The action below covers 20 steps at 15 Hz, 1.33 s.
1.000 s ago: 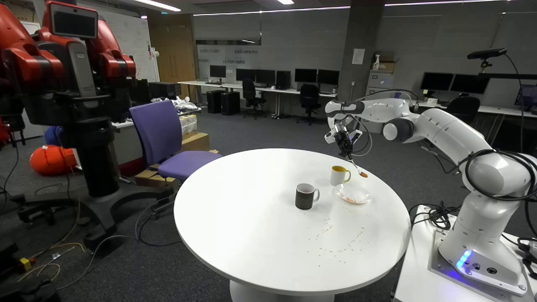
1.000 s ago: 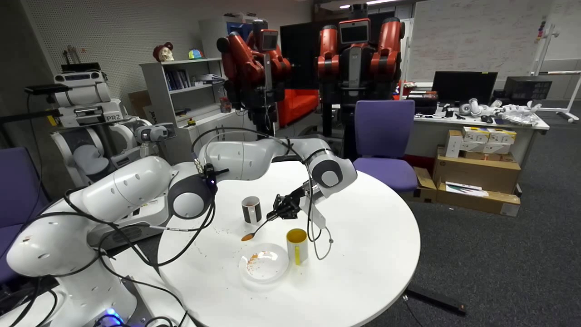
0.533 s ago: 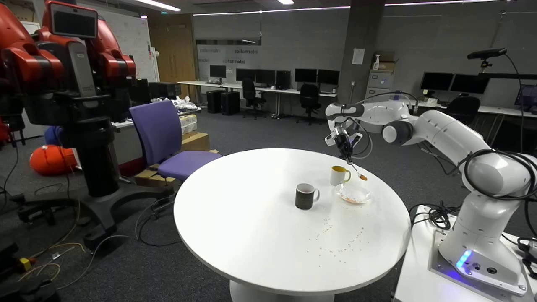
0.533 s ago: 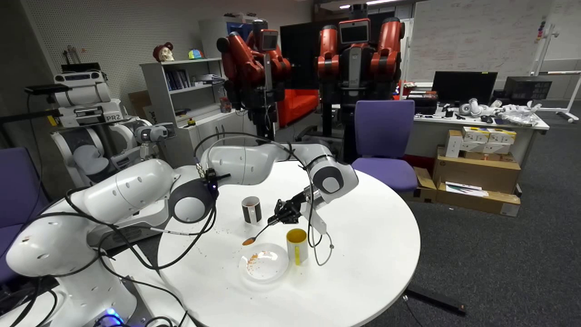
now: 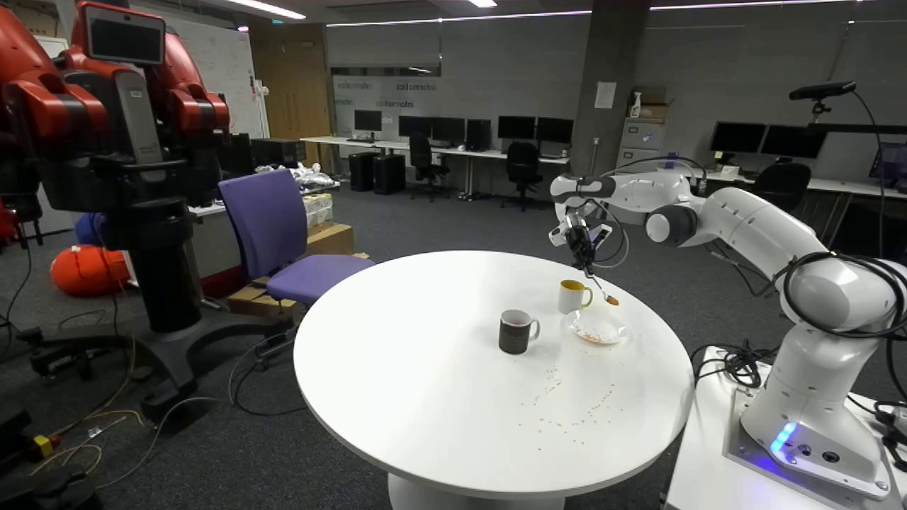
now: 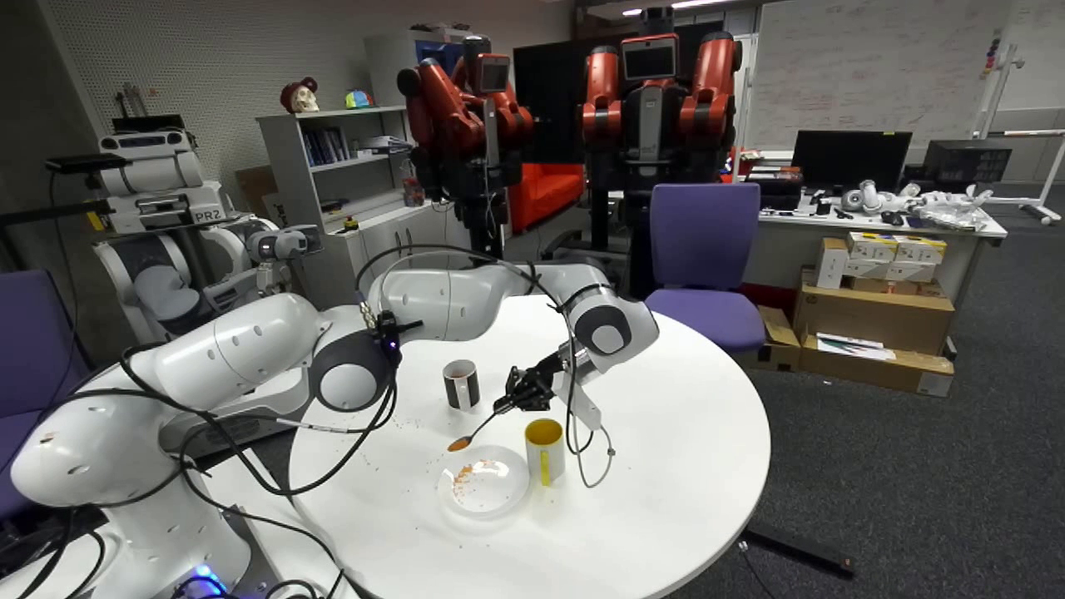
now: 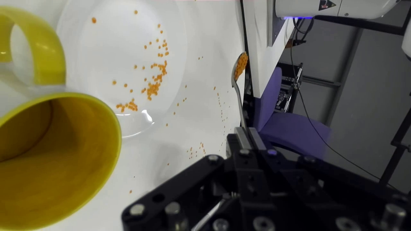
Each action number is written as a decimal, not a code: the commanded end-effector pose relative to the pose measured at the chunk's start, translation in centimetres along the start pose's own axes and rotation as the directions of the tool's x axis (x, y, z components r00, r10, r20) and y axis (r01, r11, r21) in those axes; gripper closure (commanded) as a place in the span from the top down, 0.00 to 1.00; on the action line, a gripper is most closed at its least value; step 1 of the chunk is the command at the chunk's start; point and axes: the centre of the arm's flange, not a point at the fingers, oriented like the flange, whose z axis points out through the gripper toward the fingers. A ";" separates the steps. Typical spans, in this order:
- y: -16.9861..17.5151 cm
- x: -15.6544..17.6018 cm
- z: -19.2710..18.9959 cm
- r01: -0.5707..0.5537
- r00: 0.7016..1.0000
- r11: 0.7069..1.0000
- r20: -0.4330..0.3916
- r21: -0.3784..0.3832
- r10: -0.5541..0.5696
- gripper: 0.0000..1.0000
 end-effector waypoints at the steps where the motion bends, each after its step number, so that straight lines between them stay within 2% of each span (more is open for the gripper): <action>1: 1.9 0.1 -3.5 -0.005 1.000 0.999 -0.027 -0.051 0.003 0.01; 20: 2.7 0.0 -5.2 -0.022 0.998 0.979 -0.070 -0.204 0.008 0.01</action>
